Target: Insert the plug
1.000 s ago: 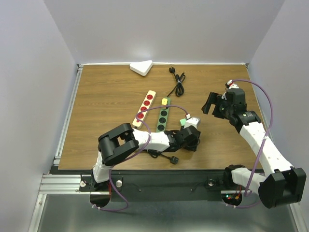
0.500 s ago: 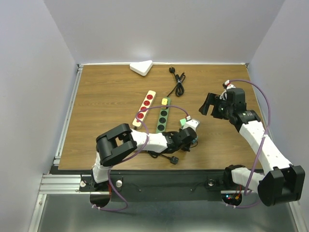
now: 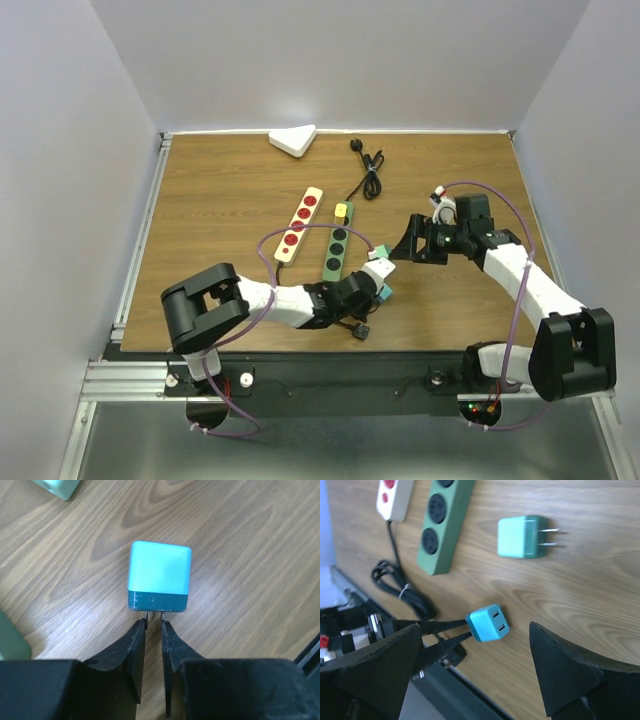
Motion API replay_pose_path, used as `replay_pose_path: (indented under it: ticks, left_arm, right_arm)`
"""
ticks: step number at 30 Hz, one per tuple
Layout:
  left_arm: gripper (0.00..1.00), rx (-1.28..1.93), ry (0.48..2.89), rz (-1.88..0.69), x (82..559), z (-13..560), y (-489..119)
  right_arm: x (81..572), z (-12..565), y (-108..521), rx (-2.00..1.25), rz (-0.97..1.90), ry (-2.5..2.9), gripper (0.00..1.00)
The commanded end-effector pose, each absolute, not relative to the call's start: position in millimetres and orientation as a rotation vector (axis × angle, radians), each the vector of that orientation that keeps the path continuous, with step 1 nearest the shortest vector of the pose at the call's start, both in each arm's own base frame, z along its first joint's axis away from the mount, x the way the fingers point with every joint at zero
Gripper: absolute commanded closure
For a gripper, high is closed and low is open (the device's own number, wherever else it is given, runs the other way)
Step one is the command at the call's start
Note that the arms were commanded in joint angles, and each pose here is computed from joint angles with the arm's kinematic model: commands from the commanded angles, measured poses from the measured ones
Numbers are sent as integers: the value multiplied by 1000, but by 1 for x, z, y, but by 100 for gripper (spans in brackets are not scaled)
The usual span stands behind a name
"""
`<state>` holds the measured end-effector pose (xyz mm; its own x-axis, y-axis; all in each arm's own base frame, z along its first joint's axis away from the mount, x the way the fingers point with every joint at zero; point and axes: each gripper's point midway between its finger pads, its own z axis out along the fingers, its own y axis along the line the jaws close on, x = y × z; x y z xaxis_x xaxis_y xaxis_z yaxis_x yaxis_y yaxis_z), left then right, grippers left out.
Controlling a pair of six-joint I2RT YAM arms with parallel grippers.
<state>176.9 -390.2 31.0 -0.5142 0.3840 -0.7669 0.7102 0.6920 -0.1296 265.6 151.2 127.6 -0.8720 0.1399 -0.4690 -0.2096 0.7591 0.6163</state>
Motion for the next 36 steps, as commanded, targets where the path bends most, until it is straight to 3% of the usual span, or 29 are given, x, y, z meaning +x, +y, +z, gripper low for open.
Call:
replay_pose_path:
  ticks: [1, 15, 19, 21, 32, 35, 36]
  left_arm:
    - [84, 796, 1973, -666, 184, 83, -397]
    - [85, 719, 1799, -789, 181, 138, -388]
    - [85, 700, 1781, -795, 182, 145, -386]
    - [85, 697, 1780, -800, 182, 146, -386]
    - [85, 659, 1789, -800, 185, 145, -386]
    - [83, 608, 1804, -780, 190, 145, -383]
    - [77, 590, 1807, -778, 192, 146, -382]
  right_arm:
    - [261, 150, 171, -171, 1149, 2359, 6]
    - [238, 130, 191, -194, 1380, 2412, 10]
    - [235, 134, 196, -223, 1418, 2396, 16]
    - [233, 140, 199, -244, 1456, 2370, 29]
    - [213, 155, 215, -357, 1593, 2314, 61]
    - [207, 158, 216, -368, 1605, 2305, 87]
    - [207, 158, 216, -362, 1597, 2306, 100]
